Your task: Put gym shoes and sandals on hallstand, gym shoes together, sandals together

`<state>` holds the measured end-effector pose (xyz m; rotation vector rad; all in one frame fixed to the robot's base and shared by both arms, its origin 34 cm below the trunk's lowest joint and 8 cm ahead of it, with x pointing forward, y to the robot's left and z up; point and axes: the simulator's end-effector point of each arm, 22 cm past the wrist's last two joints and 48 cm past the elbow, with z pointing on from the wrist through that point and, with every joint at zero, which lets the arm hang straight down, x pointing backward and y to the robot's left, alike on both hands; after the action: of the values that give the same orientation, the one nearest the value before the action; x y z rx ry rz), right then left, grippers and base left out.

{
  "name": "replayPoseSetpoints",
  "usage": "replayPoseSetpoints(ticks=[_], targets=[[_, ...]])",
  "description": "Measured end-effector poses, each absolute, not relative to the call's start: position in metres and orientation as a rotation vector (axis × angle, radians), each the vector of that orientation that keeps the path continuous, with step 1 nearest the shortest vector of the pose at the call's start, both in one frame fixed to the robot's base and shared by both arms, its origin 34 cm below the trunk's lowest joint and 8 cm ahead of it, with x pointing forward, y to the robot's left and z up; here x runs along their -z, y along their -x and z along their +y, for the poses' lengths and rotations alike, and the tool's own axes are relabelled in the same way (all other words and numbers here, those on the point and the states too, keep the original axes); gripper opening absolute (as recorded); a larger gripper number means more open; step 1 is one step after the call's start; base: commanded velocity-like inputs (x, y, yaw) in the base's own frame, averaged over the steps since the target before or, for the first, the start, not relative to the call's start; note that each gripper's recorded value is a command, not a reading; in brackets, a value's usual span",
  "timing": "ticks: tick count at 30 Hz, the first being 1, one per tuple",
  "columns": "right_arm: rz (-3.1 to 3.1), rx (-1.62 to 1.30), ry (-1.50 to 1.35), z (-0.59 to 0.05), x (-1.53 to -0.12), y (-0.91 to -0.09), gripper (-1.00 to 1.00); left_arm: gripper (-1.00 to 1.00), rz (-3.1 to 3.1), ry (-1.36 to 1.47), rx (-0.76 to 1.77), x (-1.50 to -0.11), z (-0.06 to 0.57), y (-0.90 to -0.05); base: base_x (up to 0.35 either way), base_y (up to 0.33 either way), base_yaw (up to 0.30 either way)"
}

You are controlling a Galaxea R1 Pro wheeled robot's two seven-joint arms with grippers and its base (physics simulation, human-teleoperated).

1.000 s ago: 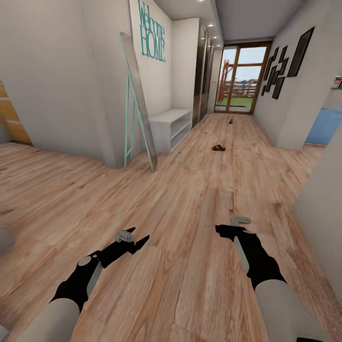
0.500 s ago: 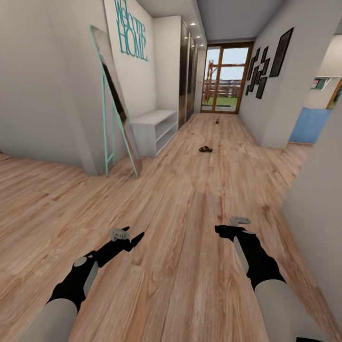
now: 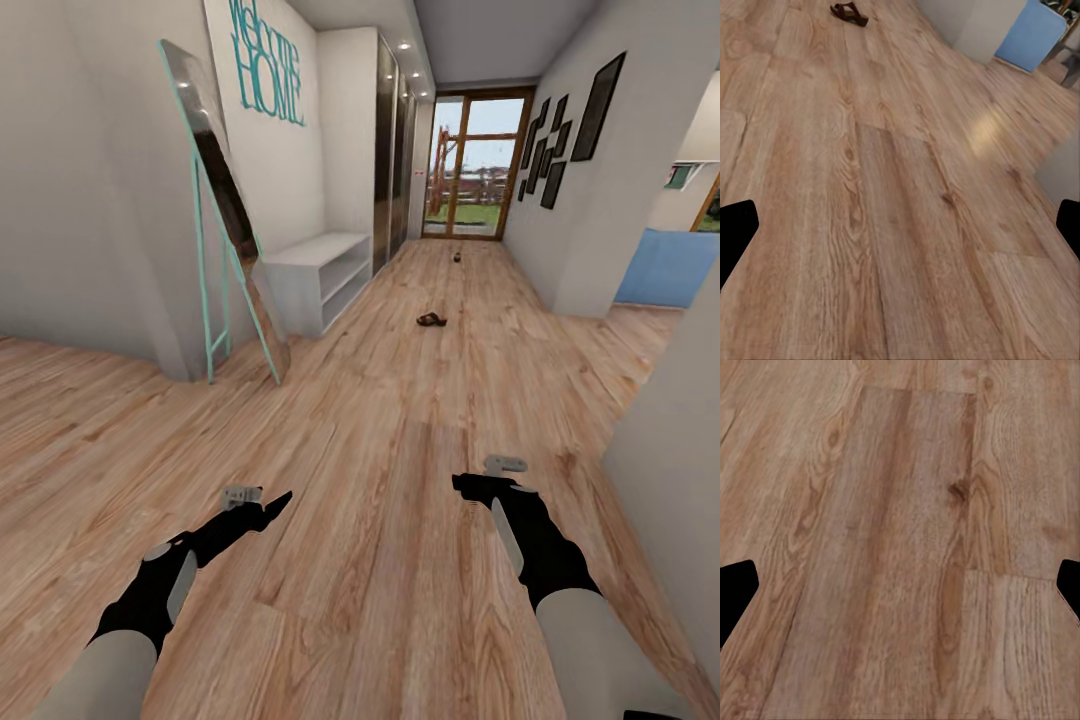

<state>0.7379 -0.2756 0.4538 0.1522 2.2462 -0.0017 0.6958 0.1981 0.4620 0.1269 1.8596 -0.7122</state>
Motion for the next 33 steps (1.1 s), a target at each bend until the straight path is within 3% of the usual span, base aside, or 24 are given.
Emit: replayPoseSetpoints(ticks=[23, 33], targets=[[2.246, 0.003, -0.149, -0.2753, -0.4538, -0.7379, 1.00, 1.00, 1.863, -0.125, 0.713, -0.4614, 0.1996, -0.6955, 0.343, -0.096, -0.002], [2.246, 0.003, -0.150, -0.2754, -0.4538, -0.7378, 1.00, 1.00, 1.861, -0.124, 0.717, -0.4618, 0.1984, -0.6955, 0.345, -0.077, -0.146]])
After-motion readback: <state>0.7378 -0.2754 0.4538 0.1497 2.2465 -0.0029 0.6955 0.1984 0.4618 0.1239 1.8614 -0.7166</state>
